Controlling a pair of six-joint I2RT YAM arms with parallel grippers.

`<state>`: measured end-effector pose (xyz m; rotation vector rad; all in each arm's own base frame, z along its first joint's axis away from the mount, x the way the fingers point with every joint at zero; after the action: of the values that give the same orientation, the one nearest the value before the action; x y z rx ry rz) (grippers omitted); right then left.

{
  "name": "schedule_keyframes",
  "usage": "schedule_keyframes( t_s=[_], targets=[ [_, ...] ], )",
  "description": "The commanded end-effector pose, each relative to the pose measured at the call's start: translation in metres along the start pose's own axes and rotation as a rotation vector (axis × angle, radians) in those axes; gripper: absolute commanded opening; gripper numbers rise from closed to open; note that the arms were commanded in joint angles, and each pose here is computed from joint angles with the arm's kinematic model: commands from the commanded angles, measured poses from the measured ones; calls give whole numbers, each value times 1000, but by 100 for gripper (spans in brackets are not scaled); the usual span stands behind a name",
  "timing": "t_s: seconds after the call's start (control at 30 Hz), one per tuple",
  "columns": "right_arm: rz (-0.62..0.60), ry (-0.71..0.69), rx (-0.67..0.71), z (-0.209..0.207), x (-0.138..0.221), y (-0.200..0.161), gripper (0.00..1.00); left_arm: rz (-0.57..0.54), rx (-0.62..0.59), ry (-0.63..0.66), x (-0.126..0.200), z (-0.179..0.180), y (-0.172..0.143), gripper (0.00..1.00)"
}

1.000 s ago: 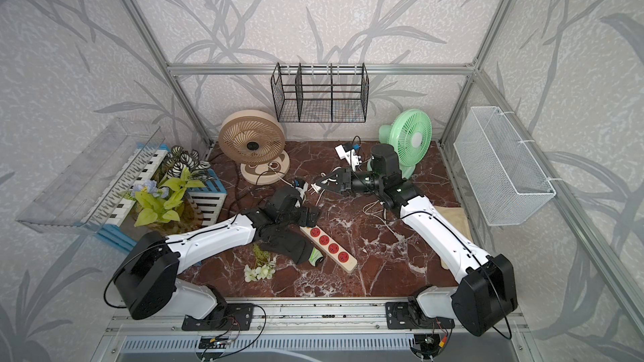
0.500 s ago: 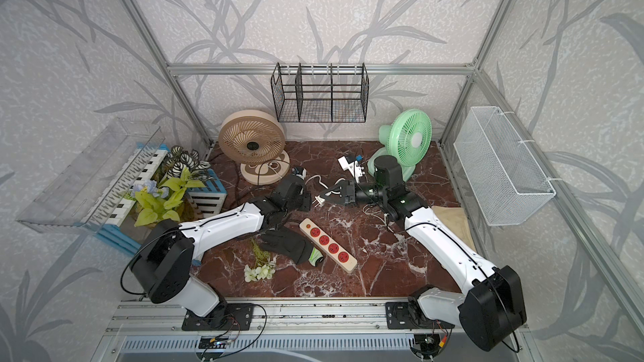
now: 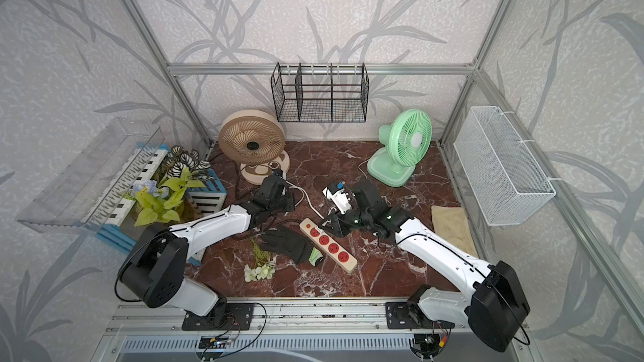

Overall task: Plug the desk fan into the power strip
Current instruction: Insert the plug into the socket.

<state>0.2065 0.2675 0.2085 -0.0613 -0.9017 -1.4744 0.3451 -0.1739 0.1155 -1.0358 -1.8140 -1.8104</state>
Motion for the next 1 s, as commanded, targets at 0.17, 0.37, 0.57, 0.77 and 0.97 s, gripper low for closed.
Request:
schedule_keyframes(
  t_s=[0.17,0.37,0.57,0.77,0.97],
  targets=[
    [34,-257,281,-35,-27,-16,0,7,73,-15,2,10,-18,12],
    [19,-289,323,-48,-45,-22,0,37,89,-32,-4,11,-25,24],
    [-1,-264,307,-52,-66,-17,0,63,102,-47,-9,11,-29,38],
    [-11,-249,274,-56,-85,-12,0,75,114,-58,-5,12,-35,52],
    [9,-247,277,-58,-99,-7,0,62,139,-66,4,16,-37,60]
  ],
)
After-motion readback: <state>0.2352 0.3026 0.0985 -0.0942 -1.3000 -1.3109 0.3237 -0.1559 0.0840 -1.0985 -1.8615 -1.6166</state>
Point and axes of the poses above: each gripper's point midway between its finger pads, its own x axis back along the fingers, its own z axis along the line the jaws close on, y = z × x, the point moved 3 cm from there along x, back along the fingers, and after that the axes turned 14 degrees about -x, right-handed, at the moved point
